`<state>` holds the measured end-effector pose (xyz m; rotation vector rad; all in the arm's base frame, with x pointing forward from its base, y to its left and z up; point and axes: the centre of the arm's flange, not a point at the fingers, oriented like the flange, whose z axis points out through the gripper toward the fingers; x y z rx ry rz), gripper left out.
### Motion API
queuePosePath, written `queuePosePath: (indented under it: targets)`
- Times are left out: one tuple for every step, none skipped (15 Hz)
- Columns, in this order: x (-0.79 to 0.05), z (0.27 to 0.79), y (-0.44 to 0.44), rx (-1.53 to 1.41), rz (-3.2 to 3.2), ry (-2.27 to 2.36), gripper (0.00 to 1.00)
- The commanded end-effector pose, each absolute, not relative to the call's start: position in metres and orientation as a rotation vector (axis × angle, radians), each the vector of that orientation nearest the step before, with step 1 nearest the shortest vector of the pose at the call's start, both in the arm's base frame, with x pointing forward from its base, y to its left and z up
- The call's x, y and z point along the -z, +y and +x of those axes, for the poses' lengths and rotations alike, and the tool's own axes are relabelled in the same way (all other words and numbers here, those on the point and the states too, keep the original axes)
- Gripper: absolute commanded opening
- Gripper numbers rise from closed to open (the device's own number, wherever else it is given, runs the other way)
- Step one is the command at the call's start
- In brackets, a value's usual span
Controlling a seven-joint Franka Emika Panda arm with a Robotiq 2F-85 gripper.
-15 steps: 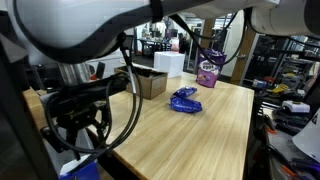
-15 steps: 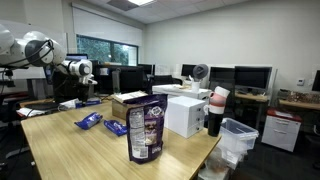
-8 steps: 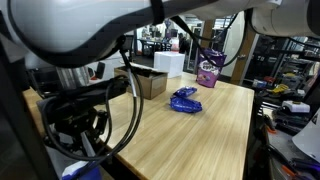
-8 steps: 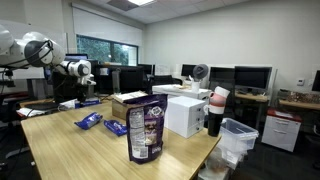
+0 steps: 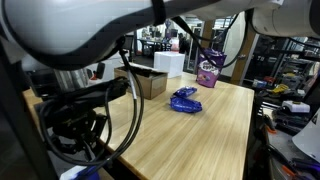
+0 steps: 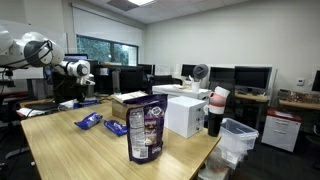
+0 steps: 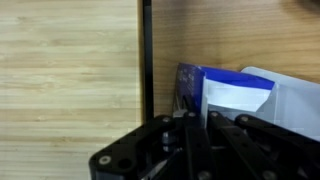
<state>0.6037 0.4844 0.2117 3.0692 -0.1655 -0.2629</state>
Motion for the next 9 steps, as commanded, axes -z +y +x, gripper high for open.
queuePosePath:
  targets:
    - [-0.214, 0.606, 0.485, 0.271, 3.065, -0.164, 0.05]
    - [-0.214, 0.607, 0.484, 0.27, 3.065, -0.165, 0.05]
    - [-0.214, 0.607, 0.484, 0.27, 3.066, -0.166, 0.05]
    - [-0.214, 0.607, 0.483, 0.267, 3.066, -0.168, 0.05]
    - [-0.215, 0.608, 0.483, 0.263, 3.067, -0.172, 0.05]
    - [-0.218, 0.608, 0.483, 0.26, 3.064, -0.178, 0.05]
    - [-0.221, 0.608, 0.482, 0.25, 3.064, -0.182, 0.05]
    - [-0.227, 0.608, 0.481, 0.232, 3.067, -0.188, 0.05]
    - [-0.231, 0.609, 0.48, 0.22, 3.068, -0.191, 0.05]
